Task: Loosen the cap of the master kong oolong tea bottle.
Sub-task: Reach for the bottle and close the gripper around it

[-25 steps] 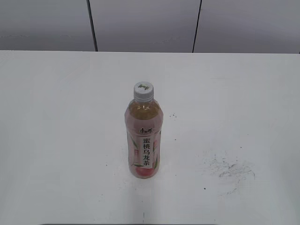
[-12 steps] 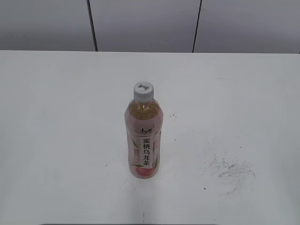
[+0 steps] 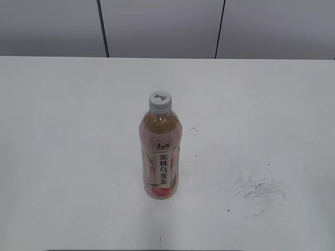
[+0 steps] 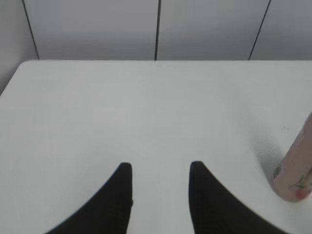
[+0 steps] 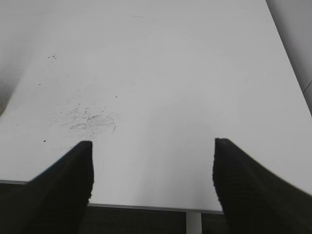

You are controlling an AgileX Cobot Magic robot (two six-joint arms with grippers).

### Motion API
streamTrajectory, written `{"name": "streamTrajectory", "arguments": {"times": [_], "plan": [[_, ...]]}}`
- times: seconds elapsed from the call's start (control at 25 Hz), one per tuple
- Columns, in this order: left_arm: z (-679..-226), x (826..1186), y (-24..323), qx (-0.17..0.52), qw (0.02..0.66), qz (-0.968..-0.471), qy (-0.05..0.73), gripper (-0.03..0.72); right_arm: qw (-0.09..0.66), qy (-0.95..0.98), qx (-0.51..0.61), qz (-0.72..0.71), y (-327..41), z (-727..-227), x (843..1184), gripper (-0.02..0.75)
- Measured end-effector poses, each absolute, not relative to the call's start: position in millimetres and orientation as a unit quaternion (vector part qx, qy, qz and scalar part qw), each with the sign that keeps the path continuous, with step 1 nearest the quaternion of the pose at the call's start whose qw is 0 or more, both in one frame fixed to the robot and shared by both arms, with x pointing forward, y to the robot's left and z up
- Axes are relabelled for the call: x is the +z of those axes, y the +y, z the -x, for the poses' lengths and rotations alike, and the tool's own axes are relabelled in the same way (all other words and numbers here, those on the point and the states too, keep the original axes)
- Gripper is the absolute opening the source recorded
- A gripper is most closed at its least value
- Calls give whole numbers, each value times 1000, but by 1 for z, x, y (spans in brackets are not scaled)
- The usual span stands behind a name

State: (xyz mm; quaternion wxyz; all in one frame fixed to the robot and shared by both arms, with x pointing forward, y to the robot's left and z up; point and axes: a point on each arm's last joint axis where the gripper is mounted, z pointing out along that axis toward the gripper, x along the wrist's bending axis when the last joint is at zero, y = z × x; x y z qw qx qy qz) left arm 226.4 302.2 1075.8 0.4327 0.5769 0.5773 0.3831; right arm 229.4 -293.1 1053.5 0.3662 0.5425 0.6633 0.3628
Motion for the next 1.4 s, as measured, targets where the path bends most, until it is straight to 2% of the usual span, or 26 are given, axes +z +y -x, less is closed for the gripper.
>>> {"name": "streamTrajectory", "arguments": {"times": [0.32,0.64,0.8,0.92,1.2,1.4], "plan": [[-242,1111,296,464,527,-528,477,264,366,663,363,-543,-293,-229,1054,574],[-324,1128,292,448,539,-510,500,374,366,663,363,-543,-293,-229,1054,574],[-376,1114,287,426,511,-538,517,465,366,663,363,-543,-293,-229,1054,574],[-418,1096,279,410,501,-550,528,507,366,663,363,-543,-293,-229,1054,574],[-479,1063,263,434,513,-541,506,520,366,663,363,-543,-293,-229,1054,574],[-502,1041,245,448,524,-562,457,521,366,663,363,-543,-293,-229,1054,574]]}}
